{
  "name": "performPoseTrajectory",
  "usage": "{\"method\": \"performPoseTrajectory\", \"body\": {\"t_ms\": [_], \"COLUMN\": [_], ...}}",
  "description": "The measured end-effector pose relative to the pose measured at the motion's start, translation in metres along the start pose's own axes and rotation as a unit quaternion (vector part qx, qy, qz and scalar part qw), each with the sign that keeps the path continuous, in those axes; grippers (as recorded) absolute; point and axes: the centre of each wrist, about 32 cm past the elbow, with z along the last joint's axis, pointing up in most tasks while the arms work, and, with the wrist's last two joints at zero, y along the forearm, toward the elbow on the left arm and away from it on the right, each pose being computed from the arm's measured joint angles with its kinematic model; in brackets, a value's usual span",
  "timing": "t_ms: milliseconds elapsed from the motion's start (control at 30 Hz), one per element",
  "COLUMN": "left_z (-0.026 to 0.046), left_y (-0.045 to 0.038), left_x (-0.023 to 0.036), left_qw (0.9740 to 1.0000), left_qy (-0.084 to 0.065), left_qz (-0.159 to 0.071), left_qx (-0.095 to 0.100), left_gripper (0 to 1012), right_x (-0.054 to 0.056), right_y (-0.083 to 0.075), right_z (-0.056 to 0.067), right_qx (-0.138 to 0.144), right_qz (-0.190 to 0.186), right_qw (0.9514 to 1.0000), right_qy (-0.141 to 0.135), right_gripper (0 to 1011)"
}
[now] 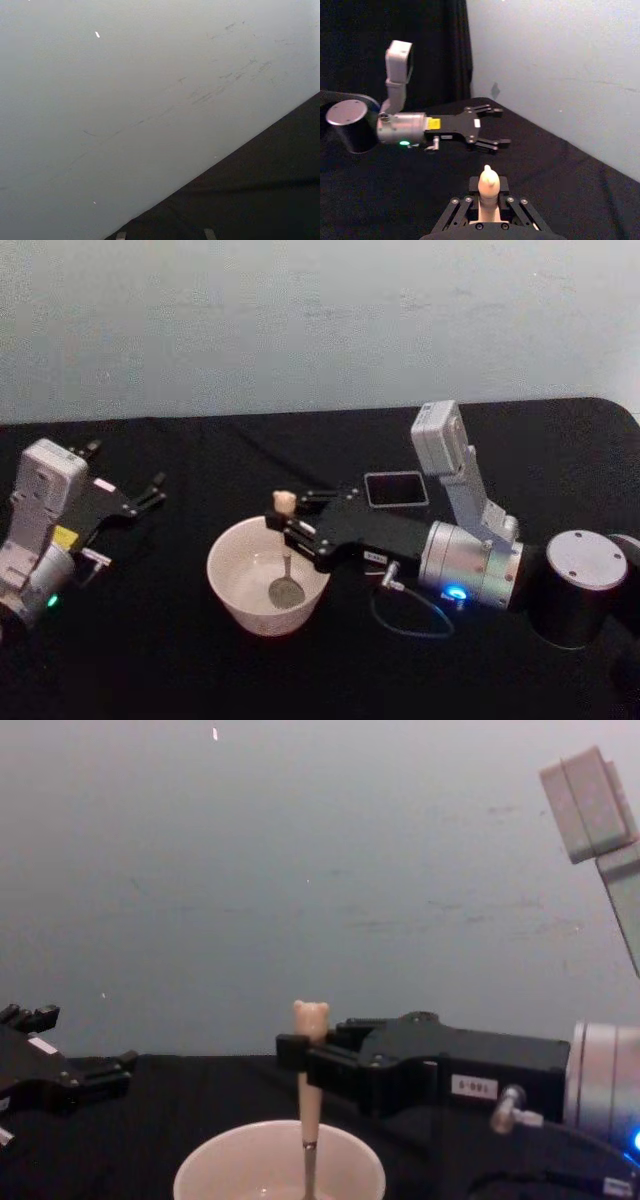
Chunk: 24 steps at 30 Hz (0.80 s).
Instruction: Pick up the stirring spoon with one hand, stir inside the cup, then place it back in its original position.
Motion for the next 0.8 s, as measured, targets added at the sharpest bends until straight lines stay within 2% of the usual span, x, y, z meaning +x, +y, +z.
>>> {"method": "performPoseTrajectory", "body": {"t_ms": [200, 433, 800], "left_z": [0.0000, 0.0000, 0.0000], "left_y": [0.0000, 0.0000, 0.0000], "left_x": [0.0000, 0.0000, 0.0000], "left_qw": [1.0000, 1.0000, 1.0000], "left_qy": [0.000, 0.000, 0.000], "left_qz": [0.000, 0.000, 0.000], "left_qx": [0.000, 0.000, 0.000], "left_gripper": [1001, 1002, 1001], "right_x": [-0.007, -0.013, -0.007], "right_y": [0.004, 0.018, 0.044], "right_z": [0.000, 0.001, 0.000], "right_qx": [0.000, 0.005, 0.006], "right_qz": [0.014, 0.024, 0.000], "right_qw": [0.9999, 0.9997, 1.0000], "right_qy": [0.002, 0.005, 0.003], "right_gripper": [221, 218, 218]}}
